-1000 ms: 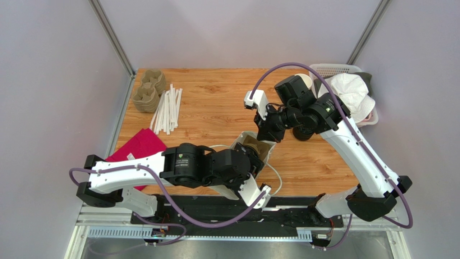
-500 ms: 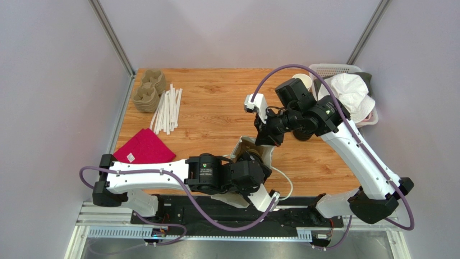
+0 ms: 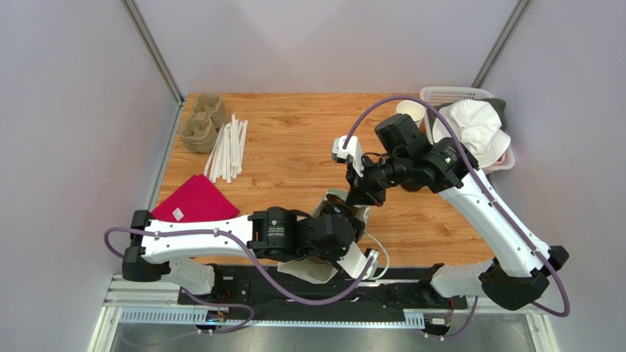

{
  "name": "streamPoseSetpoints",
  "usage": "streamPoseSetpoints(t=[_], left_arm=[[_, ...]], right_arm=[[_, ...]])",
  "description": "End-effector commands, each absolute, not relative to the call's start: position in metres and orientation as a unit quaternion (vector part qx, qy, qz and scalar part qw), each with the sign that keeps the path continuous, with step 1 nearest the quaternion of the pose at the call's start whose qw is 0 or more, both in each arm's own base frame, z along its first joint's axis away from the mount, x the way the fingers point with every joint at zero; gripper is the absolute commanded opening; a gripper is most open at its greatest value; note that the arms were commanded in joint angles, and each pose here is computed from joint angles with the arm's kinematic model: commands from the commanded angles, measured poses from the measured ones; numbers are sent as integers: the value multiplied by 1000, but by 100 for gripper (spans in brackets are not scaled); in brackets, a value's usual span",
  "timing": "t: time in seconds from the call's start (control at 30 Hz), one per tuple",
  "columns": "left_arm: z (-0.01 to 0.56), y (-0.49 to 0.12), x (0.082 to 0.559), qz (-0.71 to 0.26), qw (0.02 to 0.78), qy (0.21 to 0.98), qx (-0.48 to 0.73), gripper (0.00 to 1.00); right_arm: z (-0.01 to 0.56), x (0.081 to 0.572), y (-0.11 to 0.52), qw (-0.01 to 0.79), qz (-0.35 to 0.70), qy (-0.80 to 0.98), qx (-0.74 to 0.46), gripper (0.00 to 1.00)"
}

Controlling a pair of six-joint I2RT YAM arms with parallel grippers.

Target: Pack the takeout coffee

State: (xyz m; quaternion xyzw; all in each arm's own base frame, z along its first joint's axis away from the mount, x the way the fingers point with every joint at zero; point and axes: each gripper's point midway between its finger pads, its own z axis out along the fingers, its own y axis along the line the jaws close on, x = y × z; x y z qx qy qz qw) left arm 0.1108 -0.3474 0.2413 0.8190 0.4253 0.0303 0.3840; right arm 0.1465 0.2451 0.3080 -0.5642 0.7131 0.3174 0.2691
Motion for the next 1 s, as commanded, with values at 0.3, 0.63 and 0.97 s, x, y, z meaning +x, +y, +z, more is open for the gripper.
streamPoseSetpoints(t=[0.3,0.63,0.97], left_arm=[[242,-329,99,-13,377,498,781,0],[206,-324,85,-57,301,529,791,0],[185,-329,93,-65,269,548,789,0]], right_arm=[[323,147,261,321,284,693,-580,0],[324,153,259,324,240,685,-606,0],[324,149,248,335,225,682,-610,0]])
